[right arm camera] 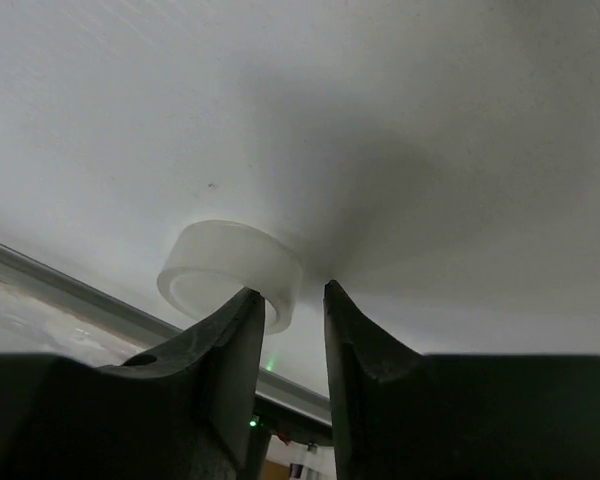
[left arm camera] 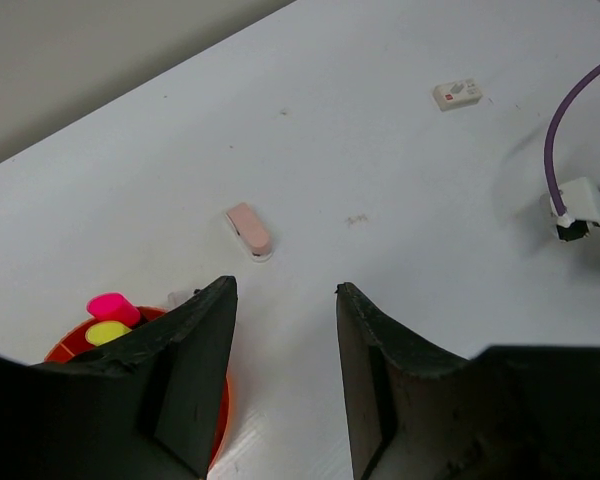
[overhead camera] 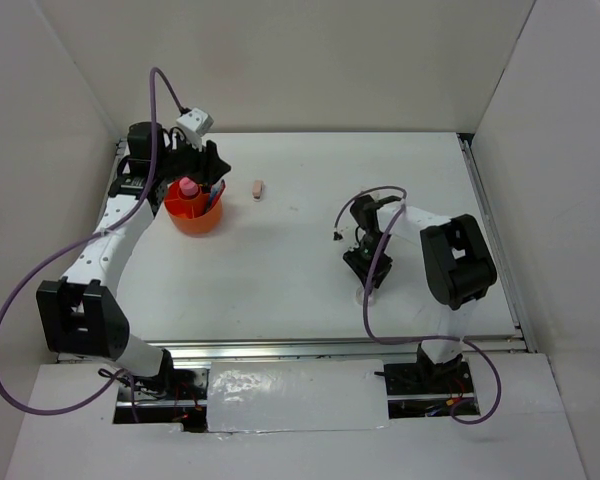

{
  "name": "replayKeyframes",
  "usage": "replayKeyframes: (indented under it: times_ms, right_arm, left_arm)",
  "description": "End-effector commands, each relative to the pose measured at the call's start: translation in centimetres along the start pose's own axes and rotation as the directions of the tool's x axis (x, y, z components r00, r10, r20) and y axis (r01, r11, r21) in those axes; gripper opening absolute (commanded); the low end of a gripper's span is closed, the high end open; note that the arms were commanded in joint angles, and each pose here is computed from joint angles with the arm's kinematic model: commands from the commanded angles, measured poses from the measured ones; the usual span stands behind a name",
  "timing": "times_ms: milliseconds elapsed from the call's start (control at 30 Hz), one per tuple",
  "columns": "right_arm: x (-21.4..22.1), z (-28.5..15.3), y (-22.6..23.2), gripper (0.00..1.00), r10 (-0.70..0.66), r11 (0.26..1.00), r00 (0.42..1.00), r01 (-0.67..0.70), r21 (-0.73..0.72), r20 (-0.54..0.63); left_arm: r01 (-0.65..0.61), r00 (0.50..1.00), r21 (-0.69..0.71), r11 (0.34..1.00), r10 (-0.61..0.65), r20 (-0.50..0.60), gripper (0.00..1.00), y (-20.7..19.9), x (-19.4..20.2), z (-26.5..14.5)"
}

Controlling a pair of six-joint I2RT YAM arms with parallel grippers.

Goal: Sort the stationery into containers
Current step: Pick up the stationery from the center of the board, then place the stationery in the storage box.

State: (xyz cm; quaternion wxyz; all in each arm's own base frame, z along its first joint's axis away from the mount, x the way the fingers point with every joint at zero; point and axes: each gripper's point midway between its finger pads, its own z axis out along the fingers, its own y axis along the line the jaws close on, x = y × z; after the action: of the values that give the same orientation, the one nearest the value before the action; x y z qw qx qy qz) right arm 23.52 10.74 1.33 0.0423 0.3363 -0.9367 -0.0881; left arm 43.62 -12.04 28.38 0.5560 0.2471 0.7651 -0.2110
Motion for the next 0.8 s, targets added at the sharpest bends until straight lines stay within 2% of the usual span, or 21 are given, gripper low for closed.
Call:
replayKeyframes:
  times_ms: [0, 33, 67, 100, 167, 200, 267, 300, 333, 367, 400, 433, 467, 500, 533, 567, 667, 733, 767]
  right_arm:
    - [-0.9, 0.5, -0.5, 0.35, 0.003, 0.999, 1.0, -0.004, 0.042, 0.022]
    - [-1.0, 0.6, -0.5, 0.29, 0.007, 0.999, 1.0, -0.008, 0.042, 0.022]
    - [-1.2, 0.5, -0.4, 0.19, 0.007, 0.999, 1.0, -0.008, 0.035, 0.026]
    - [-1.5, 0.3, -0.4, 0.15, 0.011, 1.0, 0.999, -0.012, 0.027, 0.032]
    - [-2.4, -0.8, -0.1, 0.07, 0.02, 1.0, 0.998, -0.02, 0.003, 0.064]
    - [-2.6, -1.6, 1.1, 0.06, 0.026, 0.998, 0.996, -0.021, -0.064, 0.081]
    - [-4.7, -4.0, 1.5, 0.03, 0.057, 0.99, 0.987, -0.035, -0.139, 0.154]
    - [-4.9, -4.9, 3.1, 0.02, 0.075, 0.967, 0.987, -0.037, -0.252, 0.144]
    - [-6.2, -6.6, 3.2, 0.02, 0.08, 0.956, 0.978, -0.021, -0.292, 0.19]
    - [-6.5, -7.2, 3.8, 0.01, 0.082, 0.942, 0.978, -0.012, -0.335, 0.194]
    - [-6.9, -7.8, 4.6, 0.01, 0.065, 0.922, 0.975, 0.023, -0.387, 0.212]
    - [-6.9, -8.1, 5.3, 0.0, 0.057, 0.909, 0.98, 0.029, -0.415, 0.193]
    - [-7.0, -8.3, 5.6, 0.0, 0.038, 0.902, 0.98, 0.051, -0.428, 0.196]
    - [-6.8, -8.2, 6.2, 0.0, 0.034, 0.891, 0.982, 0.053, -0.452, 0.183]
    - [-6.6, -8.1, 6.6, 0.0, 0.019, 0.885, 0.983, 0.068, -0.461, 0.181]
    - [-6.5, -8.0, 7.2, 0.0, -0.003, 0.878, 0.984, 0.087, -0.471, 0.176]
    - [-5.7, -7.8, 9.0, 0.0, -0.049, 0.847, 0.988, 0.12, -0.519, 0.149]
    - [-5.1, -8.0, 10.4, 0.0, -0.065, 0.817, 0.989, 0.129, -0.562, 0.132]
    - [-4.9, -8.0, 11.1, 0.0, -0.096, 0.802, 0.986, 0.157, -0.576, 0.134]
  left_arm:
    - [-0.02, 0.999, -0.006, 1.0, 0.02, 0.038, 0.57, -0.6, -1.2, -0.9]
    - [-0.013, 0.999, -0.003, 1.0, 0.014, 0.038, 0.57, -0.6, -1.1, -0.9]
    - [-0.008, 0.999, 0.012, 1.0, 0.007, 0.044, 0.57, -1.0, -1.2, -1.0]
    - [0.034, 0.999, 0.025, 0.999, -0.035, 0.039, 0.57, -1.3, -0.7, -1.0]
    - [0.1, 0.993, 0.078, 0.992, -0.104, 0.056, 0.57, -2.2, -0.7, -1.2]
    - [0.177, 0.983, 0.105, 0.979, -0.181, 0.038, 0.57, -2.9, 0.2, -1.1]
    - [0.178, 0.98, 0.232, 0.956, -0.193, 0.043, 0.57, -5.7, 1.0, -1.2]
    - [0.124, 0.989, 0.304, 0.945, -0.144, 0.046, 0.57, -8.2, 1.1, -1.0]
    - [0.059, 0.995, 0.36, 0.931, -0.082, 0.05, 0.57, -10.1, 1.4, -0.9]
    - [-0.058, 0.998, 0.42, 0.906, 0.053, 0.022, 0.57, -11.9, 3.2, -1.1]
    - [-0.122, 0.992, 0.47, 0.874, 0.124, 0.027, 0.56, -13.6, 3.0, -1.1]
    - [-0.123, 0.982, 0.555, 0.823, 0.183, -0.053, 0.56, -17.1, 5.4, -1.3]
    - [-0.29, 0.938, 0.587, 0.756, 0.346, 0.017, 0.57, -18.3, 5.3, -1.3]
    - [-0.367, 0.89, 0.623, 0.691, 0.455, 0.019, 0.59, -21.0, 6.6, -1.2]
    - [-0.423, 0.846, 0.647, 0.634, 0.532, 0.031, 0.6, -22.0, 7.5, -1.2]
    - [-0.496, 0.779, 0.673, 0.549, 0.623, 0.066, 0.62, -22.8, 8.5, -1.6]
    - [-0.582, 0.673, 0.714, 0.39, 0.724, 0.153, 0.66, -25.6, 9.8, -2.0]
    - [-0.602, 0.625, 0.736, 0.311, 0.757, 0.191, 0.68, -27.1, 10.6, -2.2]
    - [-0.633, 0.583, 0.732, 0.251, 0.777, 0.237, 0.72, -27.7, 10.7, -2.3]
